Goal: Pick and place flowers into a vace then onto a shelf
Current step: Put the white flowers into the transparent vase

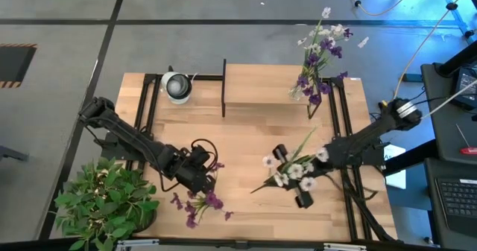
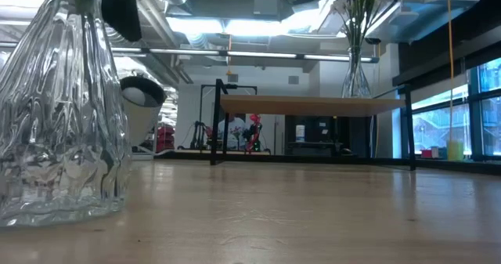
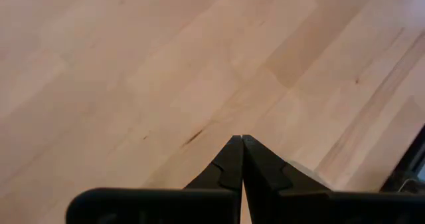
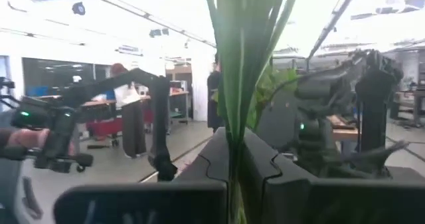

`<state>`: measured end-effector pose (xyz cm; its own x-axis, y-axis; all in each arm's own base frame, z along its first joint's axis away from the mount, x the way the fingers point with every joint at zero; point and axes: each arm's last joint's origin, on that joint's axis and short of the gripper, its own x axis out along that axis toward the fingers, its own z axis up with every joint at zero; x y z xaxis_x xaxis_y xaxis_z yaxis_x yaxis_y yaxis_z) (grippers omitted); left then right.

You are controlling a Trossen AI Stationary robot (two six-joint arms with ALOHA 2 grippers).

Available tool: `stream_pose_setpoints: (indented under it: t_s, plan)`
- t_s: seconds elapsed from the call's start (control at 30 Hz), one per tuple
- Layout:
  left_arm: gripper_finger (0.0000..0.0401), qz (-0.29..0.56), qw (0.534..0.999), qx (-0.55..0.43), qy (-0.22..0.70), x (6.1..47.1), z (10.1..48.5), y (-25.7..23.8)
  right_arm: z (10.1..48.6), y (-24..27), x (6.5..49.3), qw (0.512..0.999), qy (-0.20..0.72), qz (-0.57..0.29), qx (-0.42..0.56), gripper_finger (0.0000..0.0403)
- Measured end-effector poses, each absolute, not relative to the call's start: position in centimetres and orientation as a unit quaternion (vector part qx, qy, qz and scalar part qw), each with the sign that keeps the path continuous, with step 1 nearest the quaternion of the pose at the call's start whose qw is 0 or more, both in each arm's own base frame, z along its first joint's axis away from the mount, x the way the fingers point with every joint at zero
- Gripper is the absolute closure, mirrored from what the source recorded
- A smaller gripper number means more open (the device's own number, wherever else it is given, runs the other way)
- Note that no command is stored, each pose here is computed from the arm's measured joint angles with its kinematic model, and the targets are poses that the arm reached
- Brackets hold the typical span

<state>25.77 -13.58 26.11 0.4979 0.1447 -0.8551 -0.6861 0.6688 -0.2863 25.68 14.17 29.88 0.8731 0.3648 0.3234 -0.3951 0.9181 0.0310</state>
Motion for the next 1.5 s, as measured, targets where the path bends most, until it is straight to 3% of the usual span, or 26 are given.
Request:
stream_pose_setpoints:
  t_s: [0.37, 0.7, 0.87, 1.1, 1.33, 1.5]
  plan:
    - [0.0378, 0.235, 0.84, -0.282, 0.4, 25.2, 28.3, -11.8, 31.4, 16.7, 30.1, 0.972, -0.133, 0.194, 0.01, 0.0393]
    - [0.0373, 0.223, 0.861, -0.261, 0.376, 21.9, 31.6, -9.8, 32.2, 17.3, 30.6, 0.98, -0.103, 0.168, -0.006, 0.0393]
    - [0.038, 0.266, 0.85, -0.261, 0.374, 19.4, 32.6, -8.4, 32.2, 17.7, 30.3, 0.98, -0.102, 0.169, -0.004, 0.0393]
    - [0.0392, 0.342, 0.799, -0.264, 0.418, 17.3, 31.9, -7.4, 31.8, 18.6, 30.5, 0.978, -0.118, 0.172, 0.022, 0.0393]
    - [0.0399, 0.352, 0.784, -0.257, 0.442, 17.4, 29.8, -7.5, 29.2, 20.1, 32.0, 0.972, -0.184, 0.137, 0.056, 0.0393]
    - [0.0394, 0.348, 0.765, -0.266, 0.473, 17.1, 28.7, -7.6, 27.3, 20.9, 33.5, 0.972, -0.183, 0.129, 0.07, 0.0393]
